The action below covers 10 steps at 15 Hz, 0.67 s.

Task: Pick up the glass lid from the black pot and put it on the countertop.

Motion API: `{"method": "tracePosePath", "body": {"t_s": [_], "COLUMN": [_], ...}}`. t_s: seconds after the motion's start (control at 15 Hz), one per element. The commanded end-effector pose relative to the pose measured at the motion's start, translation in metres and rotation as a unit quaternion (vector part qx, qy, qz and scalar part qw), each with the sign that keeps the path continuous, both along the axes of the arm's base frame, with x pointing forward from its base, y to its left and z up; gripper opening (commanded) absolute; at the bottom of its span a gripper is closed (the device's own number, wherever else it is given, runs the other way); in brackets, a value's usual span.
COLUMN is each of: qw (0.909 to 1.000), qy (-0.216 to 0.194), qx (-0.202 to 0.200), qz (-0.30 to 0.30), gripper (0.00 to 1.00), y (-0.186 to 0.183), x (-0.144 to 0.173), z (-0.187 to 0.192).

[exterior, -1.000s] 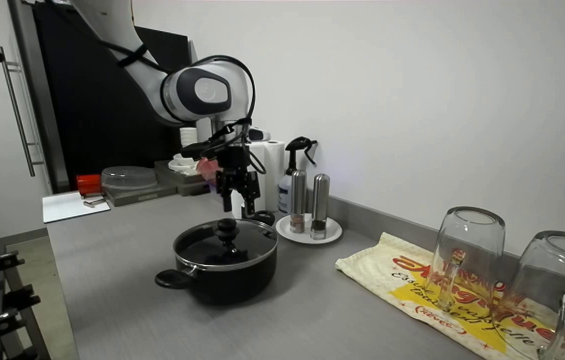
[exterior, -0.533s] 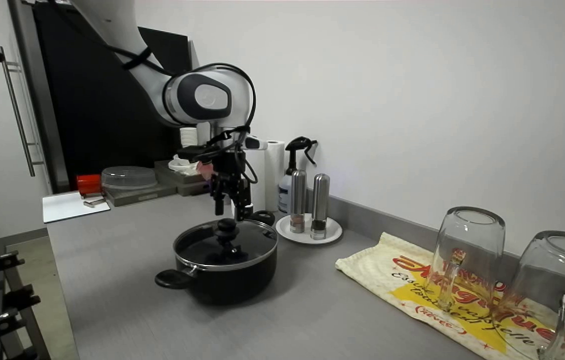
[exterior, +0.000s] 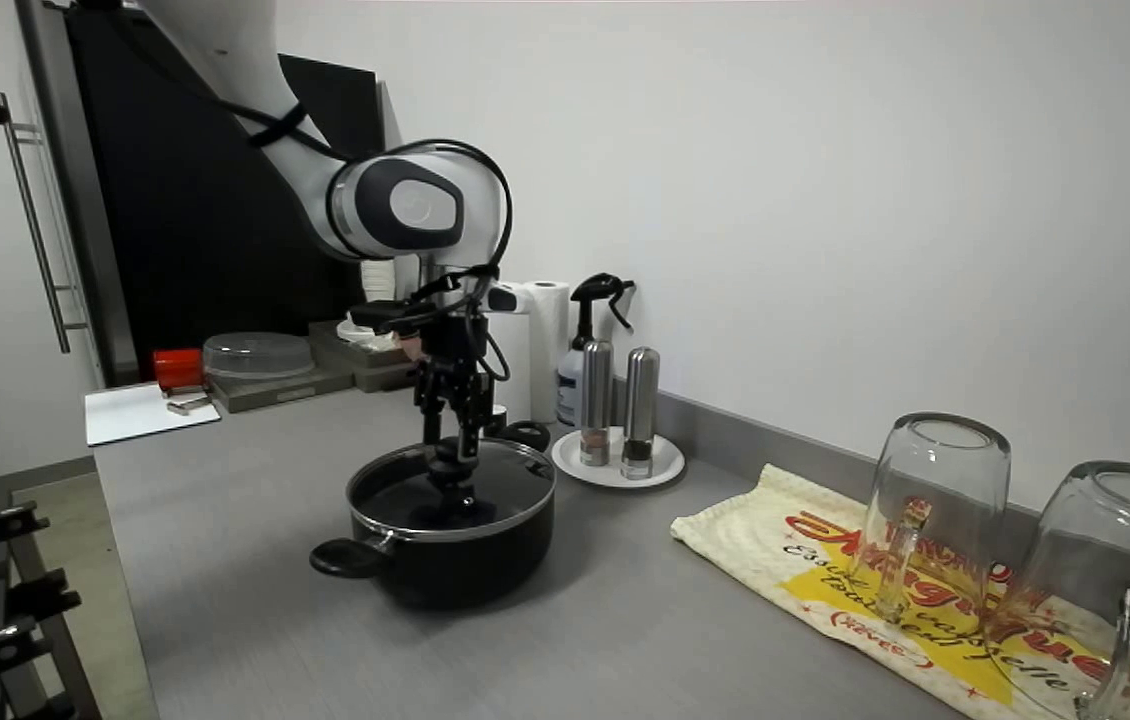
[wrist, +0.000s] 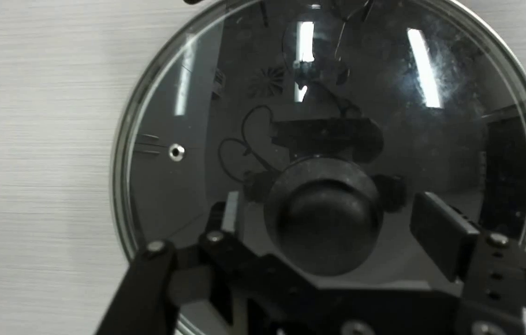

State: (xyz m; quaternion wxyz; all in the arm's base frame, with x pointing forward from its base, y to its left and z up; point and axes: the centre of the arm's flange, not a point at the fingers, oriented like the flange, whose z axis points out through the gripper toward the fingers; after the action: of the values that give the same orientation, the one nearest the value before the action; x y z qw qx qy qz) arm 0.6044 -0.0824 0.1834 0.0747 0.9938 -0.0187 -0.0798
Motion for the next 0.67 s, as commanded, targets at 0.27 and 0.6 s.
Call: {"method": "tracePosePath", "body": {"t_s": [0.27, 0.6], "qw": [0.9998, 0.9999], "qy": [0.014, 0.012], "qx": [0.011, 0.008], "qz": [0.005, 0.007], "gripper": [0.3, 0.25], "y": [-0.002, -0.002], "x": [0.008, 0.008], "z": [0.001, 0.01]}}
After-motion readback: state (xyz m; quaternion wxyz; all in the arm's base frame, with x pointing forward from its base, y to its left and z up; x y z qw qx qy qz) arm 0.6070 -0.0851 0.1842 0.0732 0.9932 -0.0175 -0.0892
